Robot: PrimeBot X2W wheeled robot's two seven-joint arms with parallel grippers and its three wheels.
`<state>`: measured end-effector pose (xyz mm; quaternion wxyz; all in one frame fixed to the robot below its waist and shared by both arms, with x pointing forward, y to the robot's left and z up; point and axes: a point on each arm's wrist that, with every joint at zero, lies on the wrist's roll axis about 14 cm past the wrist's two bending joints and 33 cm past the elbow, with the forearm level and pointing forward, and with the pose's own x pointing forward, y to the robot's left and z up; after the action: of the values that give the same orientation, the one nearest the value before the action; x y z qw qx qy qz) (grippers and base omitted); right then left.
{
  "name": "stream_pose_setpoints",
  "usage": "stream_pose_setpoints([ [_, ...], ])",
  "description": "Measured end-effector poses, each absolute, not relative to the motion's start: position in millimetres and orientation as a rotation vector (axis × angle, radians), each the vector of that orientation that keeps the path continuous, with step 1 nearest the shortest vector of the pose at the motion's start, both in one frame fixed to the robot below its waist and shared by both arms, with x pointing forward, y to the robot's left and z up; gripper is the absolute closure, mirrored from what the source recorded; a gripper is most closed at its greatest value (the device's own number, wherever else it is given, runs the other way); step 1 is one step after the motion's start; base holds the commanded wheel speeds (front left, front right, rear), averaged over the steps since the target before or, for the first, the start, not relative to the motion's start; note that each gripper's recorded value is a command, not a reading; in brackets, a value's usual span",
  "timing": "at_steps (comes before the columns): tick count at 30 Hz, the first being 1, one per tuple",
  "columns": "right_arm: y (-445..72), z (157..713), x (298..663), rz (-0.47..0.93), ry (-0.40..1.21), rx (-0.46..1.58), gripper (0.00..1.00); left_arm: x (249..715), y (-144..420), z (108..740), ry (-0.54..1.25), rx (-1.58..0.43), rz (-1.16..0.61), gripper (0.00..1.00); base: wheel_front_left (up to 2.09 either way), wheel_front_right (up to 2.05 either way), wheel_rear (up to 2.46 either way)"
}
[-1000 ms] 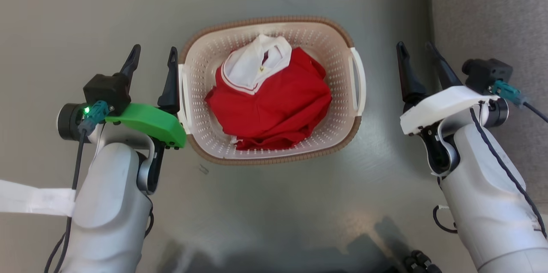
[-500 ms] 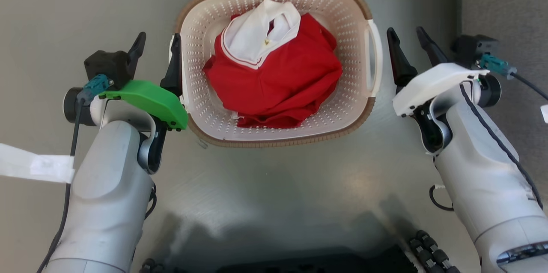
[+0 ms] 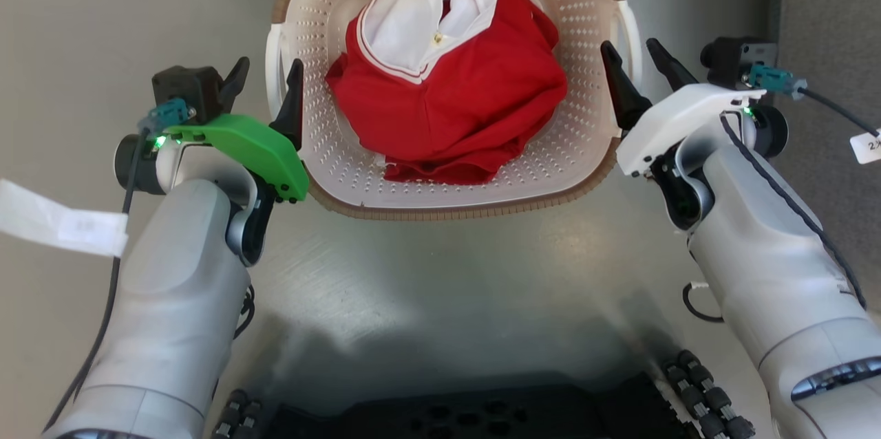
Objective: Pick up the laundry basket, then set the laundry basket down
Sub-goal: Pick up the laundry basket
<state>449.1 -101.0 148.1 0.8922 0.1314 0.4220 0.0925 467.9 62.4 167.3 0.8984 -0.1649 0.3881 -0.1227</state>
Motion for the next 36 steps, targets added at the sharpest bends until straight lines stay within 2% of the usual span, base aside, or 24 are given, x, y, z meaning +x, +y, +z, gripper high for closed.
stream_pose_setpoints([
  [13, -94.2, 120.6, 448.0, 0.205, 0.941, 0.283, 0.00, 457.3, 55.2, 131.7, 0.933, -0.362, -0.267, 0.01, 0.00, 0.00, 0.00],
  [15, -93.8, 117.7, 443.9, 0.199, 0.960, 0.294, 0.00, 452.5, 55.4, 127.7, 0.958, -0.363, -0.265, 0.13, 0.00, 0.00, 0.00],
  [16, -92.3, 116.0, 440.8, 0.201, 0.971, 0.299, 0.02, 448.9, 55.1, 125.0, 0.975, -0.356, -0.270, 0.28, 0.00, 0.00, 0.00],
  [17, -91.3, 115.7, 440.4, 0.204, 0.973, 0.301, 0.05, 448.8, 54.1, 124.9, 0.976, -0.360, -0.274, 0.47, 0.00, 0.00, 0.00],
  [18, -90.2, 115.5, 440.7, 0.206, 0.973, 0.303, 0.17, 449.0, 53.5, 124.8, 0.977, -0.361, -0.275, 0.54, 0.00, 0.00, 0.00],
  [20, -88.8, 115.6, 443.0, 0.205, 0.971, 0.312, 0.59, 449.3, 51.3, 125.0, 0.978, -0.368, -0.282, 0.89, 0.00, 0.00, 0.00],
  [21, -88.2, 115.8, 445.1, 0.205, 0.968, 0.314, 0.79, 449.8, 50.2, 125.2, 0.977, -0.370, -0.284, 1.00, 0.00, 0.00, 0.00],
  [22, -87.4, 116.0, 446.6, 0.208, 0.966, 0.314, 1.00, 451.1, 49.3, 125.7, 0.974, -0.374, -0.283, 1.00, 0.00, 0.00, 0.00],
  [36, -82.6, 119.8, 448.2, 0.228, 0.971, 0.305, 1.00, 452.3, 46.7, 129.7, 0.968, -0.368, -0.295, 1.00, 0.00, 0.00, 0.00],
])
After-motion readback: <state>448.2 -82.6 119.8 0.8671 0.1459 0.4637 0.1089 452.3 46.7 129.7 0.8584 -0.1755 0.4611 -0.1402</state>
